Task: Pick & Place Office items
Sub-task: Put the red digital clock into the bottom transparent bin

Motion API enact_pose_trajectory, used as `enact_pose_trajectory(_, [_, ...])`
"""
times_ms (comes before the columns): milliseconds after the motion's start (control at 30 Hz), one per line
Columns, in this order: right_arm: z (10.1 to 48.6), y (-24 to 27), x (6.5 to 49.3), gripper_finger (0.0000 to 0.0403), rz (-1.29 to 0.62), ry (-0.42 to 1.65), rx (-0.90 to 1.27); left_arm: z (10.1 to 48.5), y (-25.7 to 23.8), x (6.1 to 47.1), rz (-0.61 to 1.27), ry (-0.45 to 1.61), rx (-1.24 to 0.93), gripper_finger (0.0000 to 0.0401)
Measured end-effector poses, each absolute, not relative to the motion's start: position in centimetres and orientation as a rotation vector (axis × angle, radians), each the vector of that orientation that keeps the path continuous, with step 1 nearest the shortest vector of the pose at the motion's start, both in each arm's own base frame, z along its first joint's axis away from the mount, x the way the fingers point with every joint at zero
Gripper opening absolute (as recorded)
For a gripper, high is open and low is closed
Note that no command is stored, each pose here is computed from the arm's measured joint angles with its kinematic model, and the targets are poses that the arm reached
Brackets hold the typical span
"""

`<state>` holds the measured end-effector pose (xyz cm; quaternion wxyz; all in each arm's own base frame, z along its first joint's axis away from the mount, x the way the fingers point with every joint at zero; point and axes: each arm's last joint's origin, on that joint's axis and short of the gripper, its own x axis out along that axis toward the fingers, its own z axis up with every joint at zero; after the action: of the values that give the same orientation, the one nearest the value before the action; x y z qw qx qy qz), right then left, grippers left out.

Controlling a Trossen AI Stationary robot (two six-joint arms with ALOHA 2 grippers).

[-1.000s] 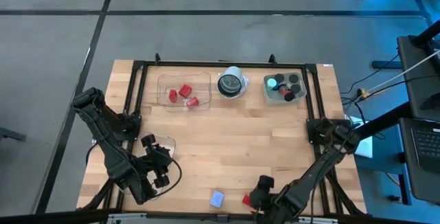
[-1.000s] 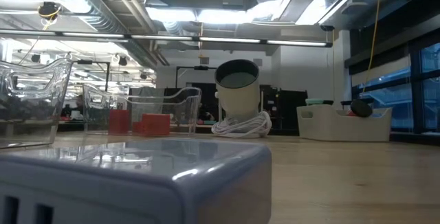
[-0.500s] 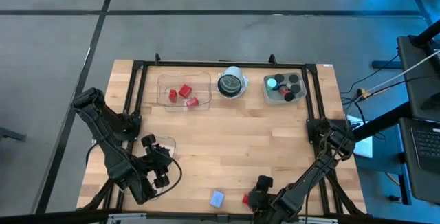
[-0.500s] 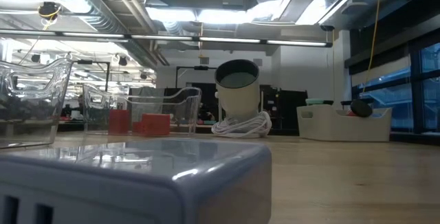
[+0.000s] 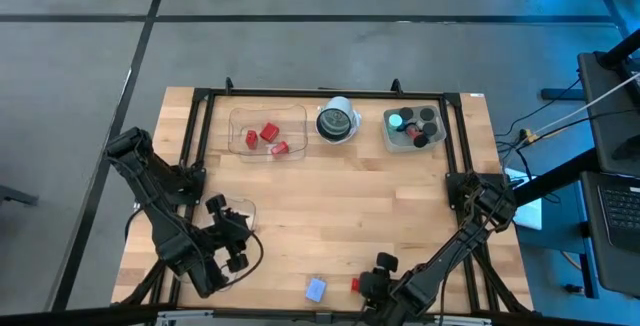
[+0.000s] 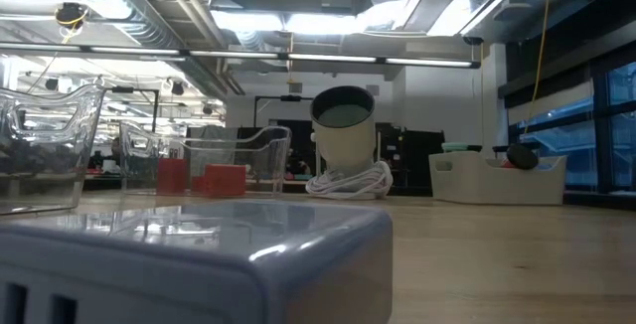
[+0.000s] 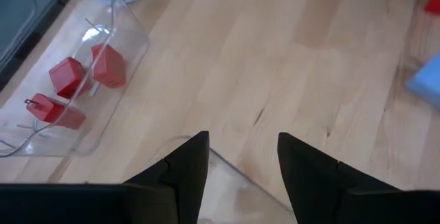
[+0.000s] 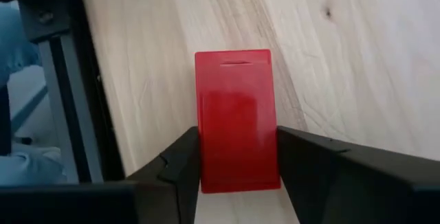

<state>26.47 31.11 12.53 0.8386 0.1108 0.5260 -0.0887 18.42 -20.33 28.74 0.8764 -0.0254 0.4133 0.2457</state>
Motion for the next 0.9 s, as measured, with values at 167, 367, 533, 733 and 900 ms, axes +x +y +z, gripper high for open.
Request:
enact_pose_trajectory(167, [13.3, 30.7, 26.9, 0.0154, -0.212, 1.101, 0.308, 28.8, -19.7, 19.1, 0.597, 0.806, -0.163, 0.0183])
enact_pose_trajectory(367, [17.3, 29.0, 28.0, 0.0154, -0.217, 0.966, 0.33, 28.8, -18.9, 21.1, 0.608, 0.789, -0.257, 0.0212])
enact_pose_trajectory(533, [21.7, 26.6, 28.8, 0.0154, -0.202, 0.814, 0.215, 29.2, -18.8, 23.7, 0.511, 0.743, -0.34, 0.0237])
enact_pose_trajectory(733, [25.0, 23.9, 29.5, 0.0154, -0.225, 0.67, -0.118, 30.5, -18.0, 27.1, 0.465, 0.556, -0.509, 0.0251])
enact_pose_trajectory(900, [26.0, 22.1, 30.3, 0.0154, -0.286, 0.632, -0.311, 31.5, -16.8, 29.4, 0.42, 0.454, -0.592, 0.0248])
